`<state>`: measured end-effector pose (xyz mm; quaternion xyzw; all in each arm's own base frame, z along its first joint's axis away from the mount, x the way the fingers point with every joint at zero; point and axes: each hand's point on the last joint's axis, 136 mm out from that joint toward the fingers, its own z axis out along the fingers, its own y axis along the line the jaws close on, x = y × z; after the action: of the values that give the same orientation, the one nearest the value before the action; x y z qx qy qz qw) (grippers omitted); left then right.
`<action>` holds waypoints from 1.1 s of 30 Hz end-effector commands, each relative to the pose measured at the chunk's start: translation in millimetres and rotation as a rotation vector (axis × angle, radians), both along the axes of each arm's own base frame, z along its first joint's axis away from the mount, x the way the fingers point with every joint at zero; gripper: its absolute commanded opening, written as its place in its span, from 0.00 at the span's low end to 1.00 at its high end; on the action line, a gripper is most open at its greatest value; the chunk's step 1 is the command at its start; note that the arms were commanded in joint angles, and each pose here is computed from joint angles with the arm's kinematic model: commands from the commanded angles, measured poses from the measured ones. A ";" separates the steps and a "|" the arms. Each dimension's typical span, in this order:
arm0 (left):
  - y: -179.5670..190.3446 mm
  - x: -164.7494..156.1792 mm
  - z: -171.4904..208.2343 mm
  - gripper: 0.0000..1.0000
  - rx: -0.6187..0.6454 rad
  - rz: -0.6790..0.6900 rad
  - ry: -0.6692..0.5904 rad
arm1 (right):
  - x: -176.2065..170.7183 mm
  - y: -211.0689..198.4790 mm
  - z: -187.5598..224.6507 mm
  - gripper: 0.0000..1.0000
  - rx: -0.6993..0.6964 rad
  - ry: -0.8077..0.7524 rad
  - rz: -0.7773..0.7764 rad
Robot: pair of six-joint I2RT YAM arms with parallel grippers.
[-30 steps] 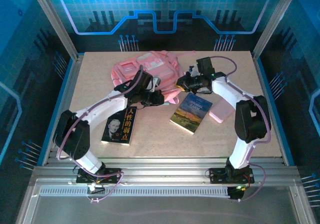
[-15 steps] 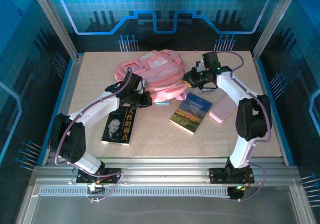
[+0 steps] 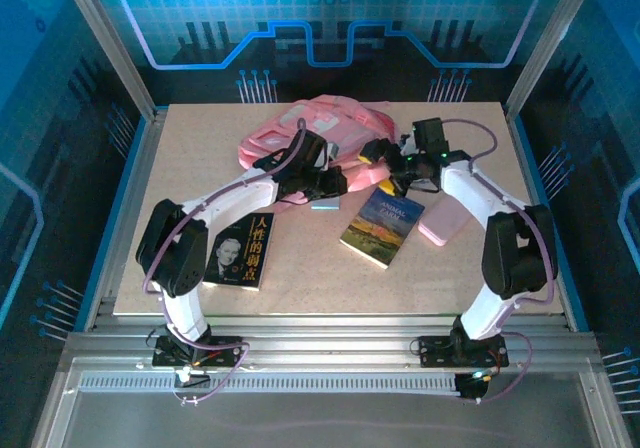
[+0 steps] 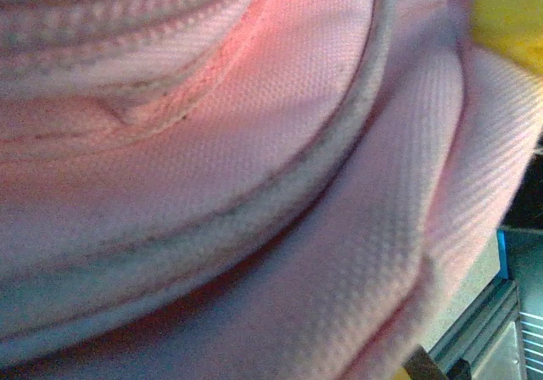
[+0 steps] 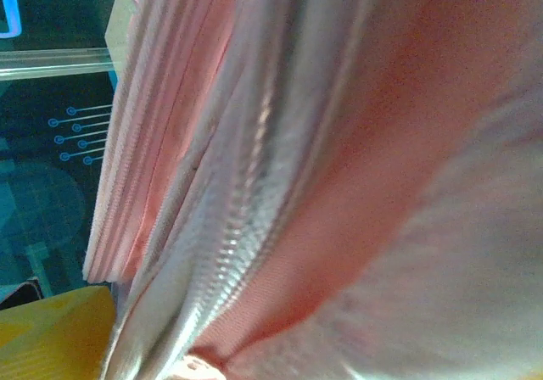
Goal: Pack the student bag
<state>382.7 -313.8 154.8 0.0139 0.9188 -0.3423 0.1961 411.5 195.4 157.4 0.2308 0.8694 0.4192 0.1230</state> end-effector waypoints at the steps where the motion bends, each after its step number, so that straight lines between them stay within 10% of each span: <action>1: -10.4 5.5 37.5 0.00 -0.076 -0.039 -0.092 | 16.0 25.4 5.8 0.88 0.055 -0.038 -0.012; 5: 12.3 -3.7 23.3 0.00 -0.023 -0.016 -0.077 | 32.6 21.1 0.3 0.06 -0.011 -0.080 -0.053; 6: 20.7 -5.4 16.6 0.00 -0.015 -0.002 -0.058 | 36.2 16.1 -0.6 0.00 -0.037 -0.093 -0.063; 19: 176.2 8.8 -41.9 0.00 0.199 0.322 0.040 | 41.0 -8.7 34.3 0.00 -0.164 -0.223 -0.038; 33: 264.0 32.4 -55.6 0.00 0.393 0.498 0.042 | 73.5 -7.0 36.0 0.00 -0.206 -0.267 0.011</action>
<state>410.9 -113.4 101.9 -0.1204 0.9439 -0.1949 0.2377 443.0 222.2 185.8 0.1436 0.8869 0.3990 0.1831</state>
